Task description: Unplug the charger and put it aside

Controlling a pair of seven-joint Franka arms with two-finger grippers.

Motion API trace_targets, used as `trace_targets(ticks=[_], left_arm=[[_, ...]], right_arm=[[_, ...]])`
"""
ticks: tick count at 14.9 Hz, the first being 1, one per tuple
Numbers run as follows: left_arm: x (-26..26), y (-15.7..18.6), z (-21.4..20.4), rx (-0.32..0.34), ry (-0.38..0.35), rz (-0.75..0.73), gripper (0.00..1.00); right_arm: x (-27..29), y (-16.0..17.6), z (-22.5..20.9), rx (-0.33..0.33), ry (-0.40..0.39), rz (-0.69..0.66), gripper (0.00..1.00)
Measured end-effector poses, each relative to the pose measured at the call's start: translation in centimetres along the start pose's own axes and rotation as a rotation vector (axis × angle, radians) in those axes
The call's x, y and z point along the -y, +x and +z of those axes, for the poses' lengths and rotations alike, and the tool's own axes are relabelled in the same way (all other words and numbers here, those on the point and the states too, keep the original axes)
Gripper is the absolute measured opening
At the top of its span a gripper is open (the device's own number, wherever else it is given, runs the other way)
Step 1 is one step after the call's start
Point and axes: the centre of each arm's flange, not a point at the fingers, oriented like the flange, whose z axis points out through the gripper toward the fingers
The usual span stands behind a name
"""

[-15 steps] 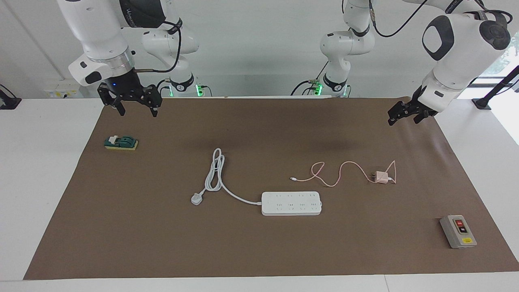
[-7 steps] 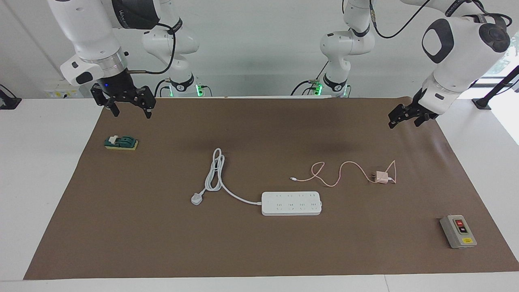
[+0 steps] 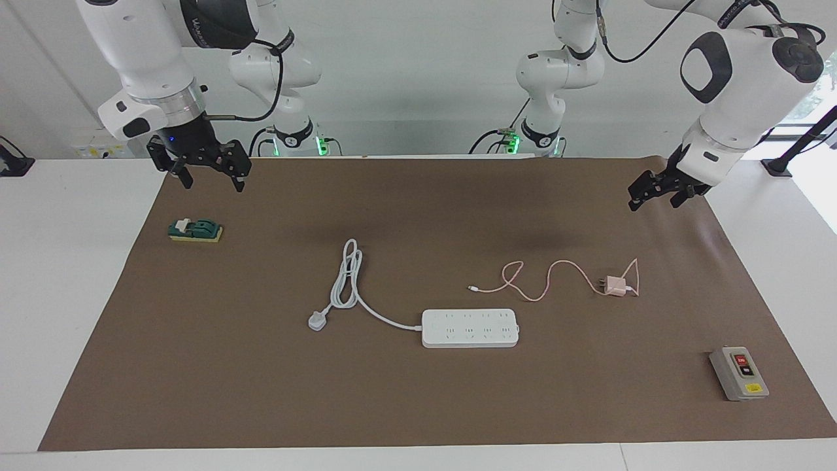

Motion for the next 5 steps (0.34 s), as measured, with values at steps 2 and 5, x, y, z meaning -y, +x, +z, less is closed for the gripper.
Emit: trace_targets(ticks=[2,5], left_arm=[[-0.11,0.01,0.0,-0.001,0.0,0.002,1.0],[-0.25,0.01,0.0,-0.001,0.0,0.004,1.0]], right_arm=[[0.0,-0.02,0.08,0.003,0.0,0.0,1.0],[0.01,-0.11,0.25,0.011,-0.001,-0.001,1.0]])
